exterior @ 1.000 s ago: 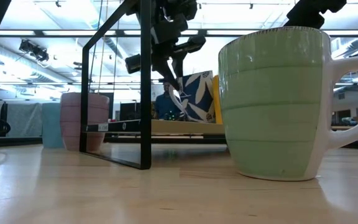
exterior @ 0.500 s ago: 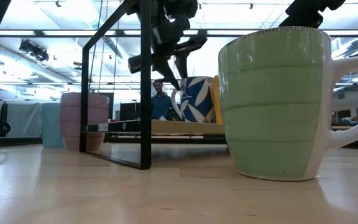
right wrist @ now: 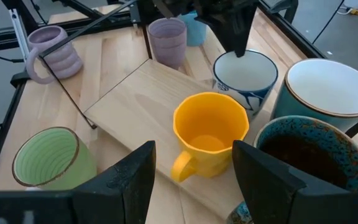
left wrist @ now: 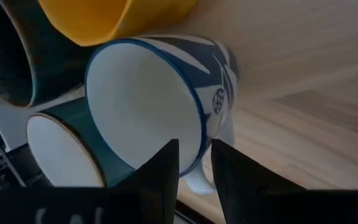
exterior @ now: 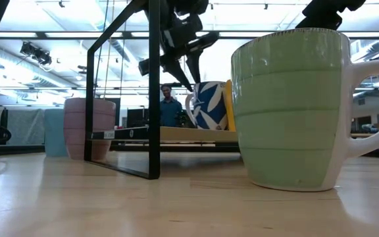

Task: Place coffee mugs
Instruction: Put the white-blue mug on the shelf, then put the light blue mug on the shelf

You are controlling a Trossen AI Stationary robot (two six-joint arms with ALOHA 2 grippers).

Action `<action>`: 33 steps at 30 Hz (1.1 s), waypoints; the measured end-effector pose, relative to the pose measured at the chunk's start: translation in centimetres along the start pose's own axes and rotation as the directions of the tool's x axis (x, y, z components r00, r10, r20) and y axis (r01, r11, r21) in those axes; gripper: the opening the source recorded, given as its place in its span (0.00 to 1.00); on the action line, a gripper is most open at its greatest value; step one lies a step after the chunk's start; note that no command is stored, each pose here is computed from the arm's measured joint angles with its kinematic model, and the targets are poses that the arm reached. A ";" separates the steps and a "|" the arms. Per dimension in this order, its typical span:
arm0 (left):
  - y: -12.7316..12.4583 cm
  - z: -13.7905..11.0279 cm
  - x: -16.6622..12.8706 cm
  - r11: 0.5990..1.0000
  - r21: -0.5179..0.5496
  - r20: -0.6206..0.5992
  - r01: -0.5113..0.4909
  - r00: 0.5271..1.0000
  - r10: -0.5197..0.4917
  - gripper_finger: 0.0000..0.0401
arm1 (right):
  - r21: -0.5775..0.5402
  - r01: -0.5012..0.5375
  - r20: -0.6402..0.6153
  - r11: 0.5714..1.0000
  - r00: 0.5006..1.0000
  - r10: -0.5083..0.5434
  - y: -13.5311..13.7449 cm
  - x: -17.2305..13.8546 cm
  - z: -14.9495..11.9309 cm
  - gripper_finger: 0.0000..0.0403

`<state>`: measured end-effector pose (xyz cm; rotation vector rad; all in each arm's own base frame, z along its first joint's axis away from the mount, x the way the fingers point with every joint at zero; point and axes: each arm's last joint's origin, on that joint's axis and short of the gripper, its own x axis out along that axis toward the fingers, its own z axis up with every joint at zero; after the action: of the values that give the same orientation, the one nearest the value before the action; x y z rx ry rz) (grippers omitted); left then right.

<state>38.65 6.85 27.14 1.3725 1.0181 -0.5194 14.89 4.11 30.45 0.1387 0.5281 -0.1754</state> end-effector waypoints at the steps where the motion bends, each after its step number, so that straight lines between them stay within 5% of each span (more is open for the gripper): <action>1: 0.0 0.0 -0.1 1.000 0.000 0.000 0.000 1.000 0.000 0.25 | 0.000 0.000 0.000 1.000 1.000 0.000 0.0 0.0 0.0 0.54; 9: 0.2 -0.2 -1.7 0.999 -0.028 -0.041 -0.041 0.998 0.040 0.22 | 0.001 0.001 -0.004 1.000 1.000 -0.001 0.0 0.0 0.0 0.54; 16: -0.2 -1.6 -4.0 0.956 -0.291 -0.019 -0.033 0.999 0.029 0.21 | 0.002 0.001 -0.003 1.000 1.000 -0.001 0.0 0.0 0.0 0.54; 22: -0.8 -2.3 -7.2 0.766 -0.642 -0.010 -0.043 0.999 0.047 0.21 | -0.018 0.045 0.028 0.999 0.999 -0.045 -0.1 0.0 0.1 0.54; 28: -2.2 -2.9 -9.7 0.594 -0.804 -0.009 0.000 1.000 -0.012 0.21 | -0.121 0.150 0.088 0.981 0.986 -0.140 -0.3 -0.1 0.5 0.54; 31: -2.6 -3.4 -10.1 0.456 -0.890 -0.019 0.002 0.999 -0.041 0.21 | -0.173 0.226 0.111 0.959 0.972 -0.209 -0.5 -0.1 0.5 0.54; 33: -3.1 -4.1 -10.0 0.325 -0.946 -0.028 0.006 0.995 -0.100 0.21 | -0.193 0.255 0.121 0.948 0.965 -0.234 -0.6 -0.1 0.6 0.54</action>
<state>29.90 7.72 34.18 0.2493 1.1393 0.1640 14.93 3.44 30.93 -0.1402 0.4633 -0.3663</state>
